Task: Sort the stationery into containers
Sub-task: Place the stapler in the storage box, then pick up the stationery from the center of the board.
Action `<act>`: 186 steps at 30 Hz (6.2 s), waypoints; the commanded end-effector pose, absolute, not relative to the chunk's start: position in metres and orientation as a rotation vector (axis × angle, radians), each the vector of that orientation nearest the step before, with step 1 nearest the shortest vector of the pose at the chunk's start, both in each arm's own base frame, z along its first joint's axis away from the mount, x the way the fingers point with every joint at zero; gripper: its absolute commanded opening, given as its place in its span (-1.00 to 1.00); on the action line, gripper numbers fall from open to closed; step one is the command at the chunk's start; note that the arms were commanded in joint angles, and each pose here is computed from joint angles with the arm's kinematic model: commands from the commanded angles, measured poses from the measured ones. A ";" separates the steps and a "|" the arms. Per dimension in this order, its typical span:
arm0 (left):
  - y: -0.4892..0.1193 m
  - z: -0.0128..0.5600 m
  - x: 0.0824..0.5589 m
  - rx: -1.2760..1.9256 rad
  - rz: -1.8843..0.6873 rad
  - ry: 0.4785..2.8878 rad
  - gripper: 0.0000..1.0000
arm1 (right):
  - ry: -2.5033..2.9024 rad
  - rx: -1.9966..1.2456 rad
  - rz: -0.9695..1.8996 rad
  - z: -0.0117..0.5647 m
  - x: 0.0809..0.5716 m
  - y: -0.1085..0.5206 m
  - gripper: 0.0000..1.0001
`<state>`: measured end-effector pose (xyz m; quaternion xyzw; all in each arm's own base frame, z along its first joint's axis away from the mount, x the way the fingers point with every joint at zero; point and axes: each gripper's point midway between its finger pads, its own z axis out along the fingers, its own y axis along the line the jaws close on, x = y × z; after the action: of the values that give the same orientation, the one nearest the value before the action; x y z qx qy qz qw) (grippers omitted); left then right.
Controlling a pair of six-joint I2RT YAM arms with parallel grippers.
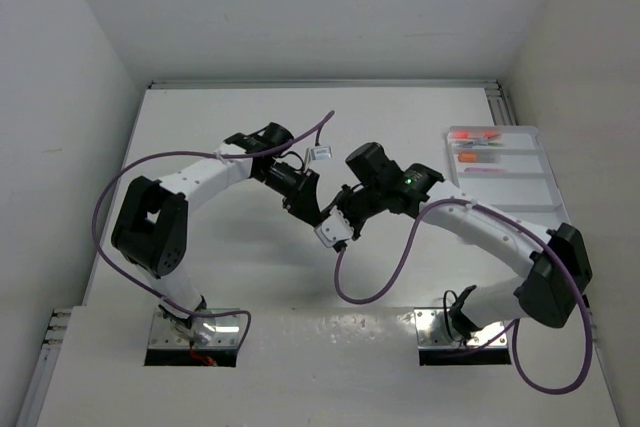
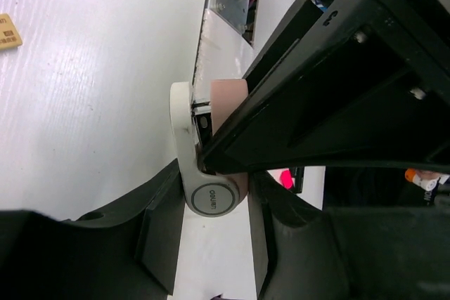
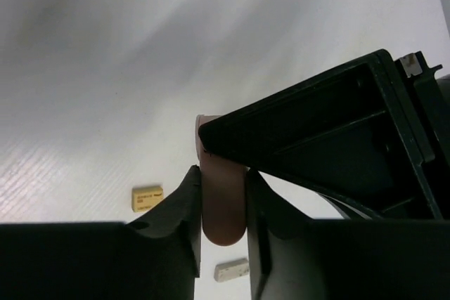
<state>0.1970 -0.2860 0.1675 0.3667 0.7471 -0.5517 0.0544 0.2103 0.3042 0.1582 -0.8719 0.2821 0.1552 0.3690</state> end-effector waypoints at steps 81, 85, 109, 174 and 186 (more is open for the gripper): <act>-0.255 0.173 0.297 0.954 -1.277 2.300 1.00 | 2.393 -1.330 -0.183 0.050 0.364 -0.211 -0.70; -0.255 0.171 0.299 0.950 -1.276 2.307 1.00 | 2.416 -1.346 -0.194 0.046 0.366 -0.216 -0.53; -0.098 0.144 0.418 0.521 -0.245 2.430 0.59 | 2.164 -0.770 0.295 0.186 0.352 -0.076 -0.11; -0.173 0.185 0.414 0.951 -0.751 1.929 -0.22 | 2.107 -0.109 1.242 0.214 0.319 0.182 -0.06; -0.255 0.235 0.332 1.121 -0.859 1.771 -0.24 | 2.080 -0.096 1.381 0.243 0.361 0.247 0.20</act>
<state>0.3442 -0.2457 0.2224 0.4425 0.7223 -0.3275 0.4186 0.3463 0.2294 0.1945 -0.0104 0.8224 0.5024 0.2667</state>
